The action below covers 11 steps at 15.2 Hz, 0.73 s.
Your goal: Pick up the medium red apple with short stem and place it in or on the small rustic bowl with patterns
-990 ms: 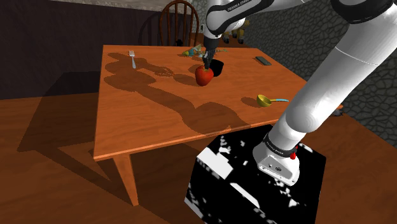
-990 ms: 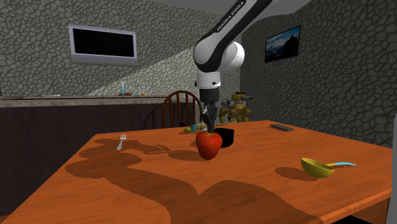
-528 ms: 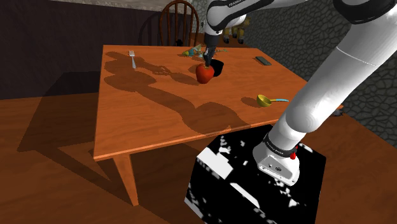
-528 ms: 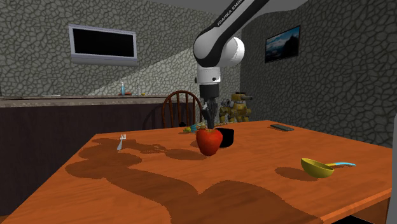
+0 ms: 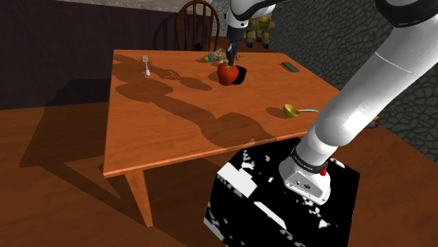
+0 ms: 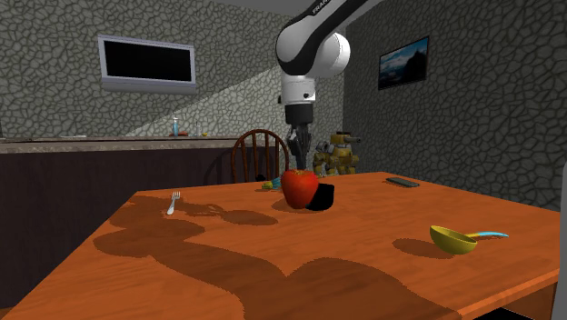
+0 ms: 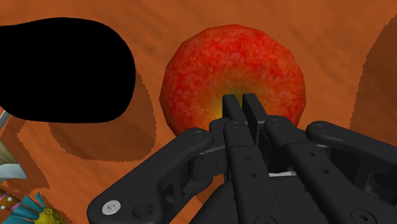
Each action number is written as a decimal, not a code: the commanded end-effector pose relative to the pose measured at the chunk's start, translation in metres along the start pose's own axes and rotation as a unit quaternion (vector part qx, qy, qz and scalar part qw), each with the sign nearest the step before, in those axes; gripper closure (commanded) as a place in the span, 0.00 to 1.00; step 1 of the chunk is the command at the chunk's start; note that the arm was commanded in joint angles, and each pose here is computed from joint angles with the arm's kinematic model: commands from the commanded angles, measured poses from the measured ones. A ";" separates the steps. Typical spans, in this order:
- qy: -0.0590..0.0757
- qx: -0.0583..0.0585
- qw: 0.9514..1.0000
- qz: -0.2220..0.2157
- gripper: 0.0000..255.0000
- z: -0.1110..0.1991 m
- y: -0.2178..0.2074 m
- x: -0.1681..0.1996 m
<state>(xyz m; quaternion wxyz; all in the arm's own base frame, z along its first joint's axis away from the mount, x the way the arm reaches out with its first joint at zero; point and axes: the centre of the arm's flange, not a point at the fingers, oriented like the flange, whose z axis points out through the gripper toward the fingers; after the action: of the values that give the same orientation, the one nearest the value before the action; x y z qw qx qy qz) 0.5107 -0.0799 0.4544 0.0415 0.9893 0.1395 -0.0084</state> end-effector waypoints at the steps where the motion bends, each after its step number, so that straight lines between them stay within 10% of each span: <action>1: 0.000 0.000 1.000 0.000 1.00 -0.012 0.001 0.000; 11: 0.000 0.000 1.000 0.000 1.00 -0.064 0.005 -0.002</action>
<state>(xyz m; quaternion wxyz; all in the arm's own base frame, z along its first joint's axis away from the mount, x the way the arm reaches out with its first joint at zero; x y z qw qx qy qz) 0.5099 -0.0802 0.5137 0.0415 0.9893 0.1396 -0.0084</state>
